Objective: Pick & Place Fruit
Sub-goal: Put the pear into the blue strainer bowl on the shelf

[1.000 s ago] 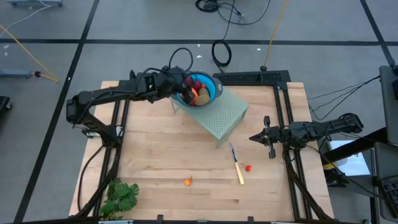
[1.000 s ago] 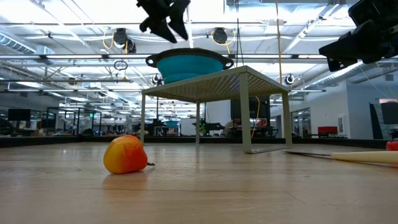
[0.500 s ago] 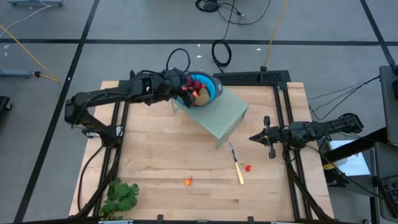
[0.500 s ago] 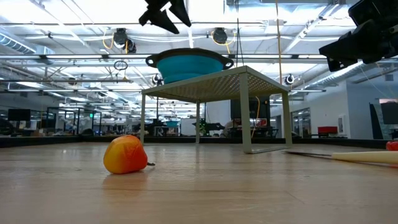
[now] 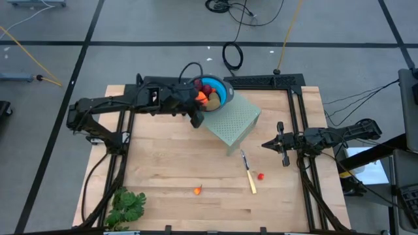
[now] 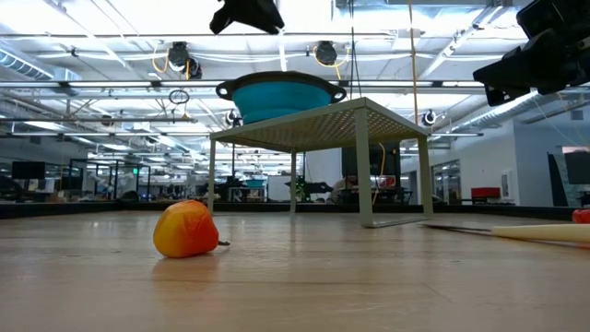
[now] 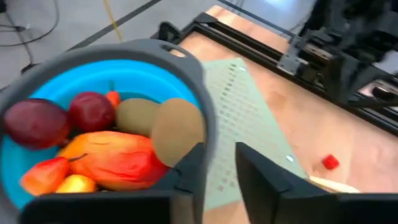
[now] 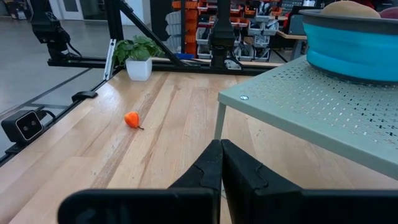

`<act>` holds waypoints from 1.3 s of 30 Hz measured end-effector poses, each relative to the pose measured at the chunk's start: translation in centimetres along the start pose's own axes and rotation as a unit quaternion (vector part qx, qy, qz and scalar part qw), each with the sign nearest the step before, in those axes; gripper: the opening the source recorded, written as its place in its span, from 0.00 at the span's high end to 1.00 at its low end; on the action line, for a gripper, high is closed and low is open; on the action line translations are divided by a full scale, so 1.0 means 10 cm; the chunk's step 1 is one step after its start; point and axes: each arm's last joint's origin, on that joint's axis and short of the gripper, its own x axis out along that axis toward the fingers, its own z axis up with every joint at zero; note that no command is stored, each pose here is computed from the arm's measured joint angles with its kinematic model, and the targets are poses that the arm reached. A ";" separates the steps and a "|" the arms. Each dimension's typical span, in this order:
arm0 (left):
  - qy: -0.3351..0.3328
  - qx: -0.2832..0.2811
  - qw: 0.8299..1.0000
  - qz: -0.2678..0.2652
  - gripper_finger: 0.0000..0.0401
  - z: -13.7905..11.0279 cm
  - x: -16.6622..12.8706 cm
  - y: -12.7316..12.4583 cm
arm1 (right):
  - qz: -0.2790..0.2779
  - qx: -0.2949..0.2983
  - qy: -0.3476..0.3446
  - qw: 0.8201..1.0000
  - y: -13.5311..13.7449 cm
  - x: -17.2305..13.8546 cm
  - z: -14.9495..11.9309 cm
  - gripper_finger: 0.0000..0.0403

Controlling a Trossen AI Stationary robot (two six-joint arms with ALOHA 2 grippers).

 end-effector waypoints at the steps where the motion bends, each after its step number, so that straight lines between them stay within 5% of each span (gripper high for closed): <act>1: 0.001 0.003 1.000 -0.004 0.83 -0.01 -0.01 -0.03 | 0.000 0.000 0.000 1.000 0.00 0.00 0.00 1.00; 6: 0.006 0.021 0.999 -0.026 0.98 -0.07 -0.04 -0.18 | 0.000 0.000 0.000 1.000 0.00 0.00 0.00 1.00; 21: 0.017 0.043 0.993 -0.111 0.99 -0.34 0.00 -0.50 | 0.000 0.013 0.000 1.000 0.00 0.00 0.00 1.00; 29: 0.024 0.017 0.990 -0.137 0.99 -0.70 0.16 -0.40 | 0.000 0.012 0.002 1.000 0.00 0.00 0.00 1.00; 39: -0.011 0.001 0.985 -0.172 0.99 -0.94 -0.08 -0.08 | 0.000 0.032 0.011 0.999 0.00 0.02 -0.02 1.00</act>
